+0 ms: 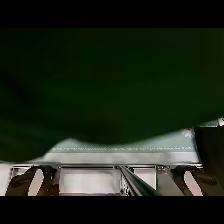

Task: Fold the shirts.

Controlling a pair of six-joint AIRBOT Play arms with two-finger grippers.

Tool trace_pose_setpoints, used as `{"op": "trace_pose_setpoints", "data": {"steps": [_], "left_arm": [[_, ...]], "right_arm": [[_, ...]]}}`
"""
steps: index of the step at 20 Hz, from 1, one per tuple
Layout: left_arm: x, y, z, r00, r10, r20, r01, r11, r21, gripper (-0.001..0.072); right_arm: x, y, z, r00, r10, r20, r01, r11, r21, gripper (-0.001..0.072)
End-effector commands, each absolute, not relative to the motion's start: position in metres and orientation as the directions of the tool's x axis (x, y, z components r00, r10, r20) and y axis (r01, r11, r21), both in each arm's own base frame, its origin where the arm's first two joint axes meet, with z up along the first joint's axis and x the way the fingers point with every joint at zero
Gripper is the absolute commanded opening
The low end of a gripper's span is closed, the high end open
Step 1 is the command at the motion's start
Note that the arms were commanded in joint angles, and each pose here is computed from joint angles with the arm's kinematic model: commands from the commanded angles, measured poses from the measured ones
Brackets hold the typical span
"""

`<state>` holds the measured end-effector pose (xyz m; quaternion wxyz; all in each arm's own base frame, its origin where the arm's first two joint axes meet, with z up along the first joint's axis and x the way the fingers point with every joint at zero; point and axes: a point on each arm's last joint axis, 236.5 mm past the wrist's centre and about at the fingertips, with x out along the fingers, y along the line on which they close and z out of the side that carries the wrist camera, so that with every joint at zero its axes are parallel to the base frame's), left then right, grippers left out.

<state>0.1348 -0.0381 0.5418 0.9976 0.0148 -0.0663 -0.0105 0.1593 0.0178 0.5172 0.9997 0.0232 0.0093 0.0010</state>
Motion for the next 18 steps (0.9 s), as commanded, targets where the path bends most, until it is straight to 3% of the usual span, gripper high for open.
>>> {"op": "trace_pose_setpoints", "data": {"steps": [1, 4, 7, 11, 15, 18], "left_arm": [[0.127, -0.013, 0.520, 0.996, 0.057, 0.061, -0.059, 0.998, 0.031, 0.0024], [0.179, 0.004, 0.464, 0.990, 0.075, -0.121, -0.077, 0.997, -0.010, 0.0024], [0.247, 0.001, 0.362, 0.932, -0.023, -0.361, -0.020, 0.993, -0.115, 0.0024], [0.334, 0.008, 0.229, 0.845, -0.105, -0.525, -0.065, 0.953, -0.295, 0.0024], [0.407, 0.017, 0.146, 0.742, -0.131, -0.658, -0.130, 0.935, -0.331, 0.0024], [0.462, 0.014, 0.116, 0.721, -0.148, -0.677, -0.149, 0.921, -0.361, 0.0024]], "right_arm": [[0.161, 0.013, 0.483, 0.991, -0.016, -0.134, 0.025, 0.998, 0.063, 0.0019], [0.201, 0.009, 0.414, 0.930, 0.020, -0.366, 0.025, 0.993, 0.119, 0.0019], [0.256, 0.018, 0.342, 0.833, 0.132, -0.537, -0.030, 0.980, 0.194, 0.0020], [0.341, 0.026, 0.253, 0.729, 0.267, -0.631, -0.059, 0.942, 0.331, 0.0020], [0.428, 0.020, 0.164, 0.632, 0.347, -0.693, -0.013, 0.898, 0.439, 0.0020], [0.496, 0.012, 0.115, 0.658, 0.371, -0.655, 0.056, 0.844, 0.534, 0.0019]]}}
